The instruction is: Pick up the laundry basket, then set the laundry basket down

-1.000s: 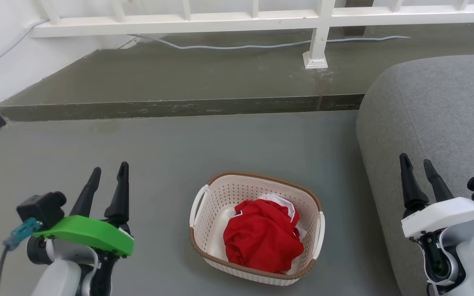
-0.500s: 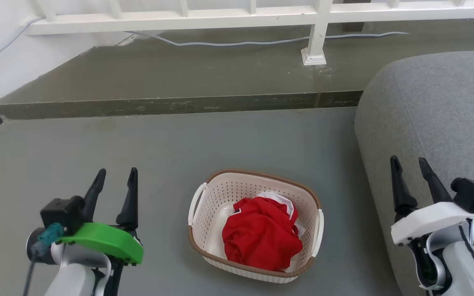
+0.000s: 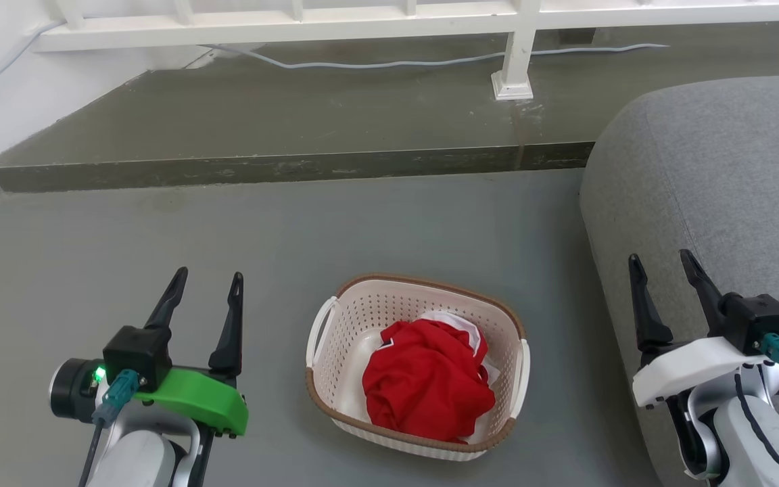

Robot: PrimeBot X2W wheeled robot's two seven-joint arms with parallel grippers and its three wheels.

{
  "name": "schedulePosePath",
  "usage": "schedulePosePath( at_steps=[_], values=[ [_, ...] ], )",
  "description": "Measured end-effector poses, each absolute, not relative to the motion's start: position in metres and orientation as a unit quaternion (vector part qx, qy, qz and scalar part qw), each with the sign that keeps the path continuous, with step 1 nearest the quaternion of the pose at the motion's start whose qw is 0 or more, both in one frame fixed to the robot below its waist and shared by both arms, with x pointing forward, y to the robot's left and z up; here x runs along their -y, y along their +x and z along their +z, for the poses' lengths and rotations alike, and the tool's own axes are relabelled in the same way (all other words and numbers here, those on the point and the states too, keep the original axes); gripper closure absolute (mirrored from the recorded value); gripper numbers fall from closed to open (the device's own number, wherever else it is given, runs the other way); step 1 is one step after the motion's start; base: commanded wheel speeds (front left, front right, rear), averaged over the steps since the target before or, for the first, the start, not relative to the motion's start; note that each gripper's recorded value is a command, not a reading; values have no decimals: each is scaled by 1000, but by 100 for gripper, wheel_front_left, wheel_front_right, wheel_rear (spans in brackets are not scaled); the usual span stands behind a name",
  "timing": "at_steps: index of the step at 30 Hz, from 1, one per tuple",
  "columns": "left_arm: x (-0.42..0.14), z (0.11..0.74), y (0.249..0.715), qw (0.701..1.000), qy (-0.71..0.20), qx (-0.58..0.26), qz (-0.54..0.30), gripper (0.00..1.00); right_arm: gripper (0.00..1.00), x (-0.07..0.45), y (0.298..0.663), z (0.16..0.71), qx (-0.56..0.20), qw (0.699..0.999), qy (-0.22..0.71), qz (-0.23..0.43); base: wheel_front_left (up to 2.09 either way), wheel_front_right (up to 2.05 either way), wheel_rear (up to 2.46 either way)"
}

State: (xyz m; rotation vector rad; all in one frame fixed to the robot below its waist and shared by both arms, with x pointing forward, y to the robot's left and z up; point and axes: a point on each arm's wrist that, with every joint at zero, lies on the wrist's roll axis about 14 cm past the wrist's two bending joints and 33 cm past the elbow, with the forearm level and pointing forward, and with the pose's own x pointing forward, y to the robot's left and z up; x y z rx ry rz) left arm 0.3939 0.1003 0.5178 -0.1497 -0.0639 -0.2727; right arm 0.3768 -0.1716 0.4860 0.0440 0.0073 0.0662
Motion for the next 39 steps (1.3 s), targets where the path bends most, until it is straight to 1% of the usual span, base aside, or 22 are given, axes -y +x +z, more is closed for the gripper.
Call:
schedulePosePath(
  at_steps=[24,35,39],
  values=[
    [-100,506,397,988,-76,15,-132,0,0,173,383,486,-3,999,31,25,0,0,0],
    [-97,499,415,988,-81,10,-134,0,0,172,398,476,-13,999,38,23,0,0,0],
    [-96,491,426,987,-85,2,-134,0,0,172,409,474,-13,999,40,22,0,0,0]
  ],
)
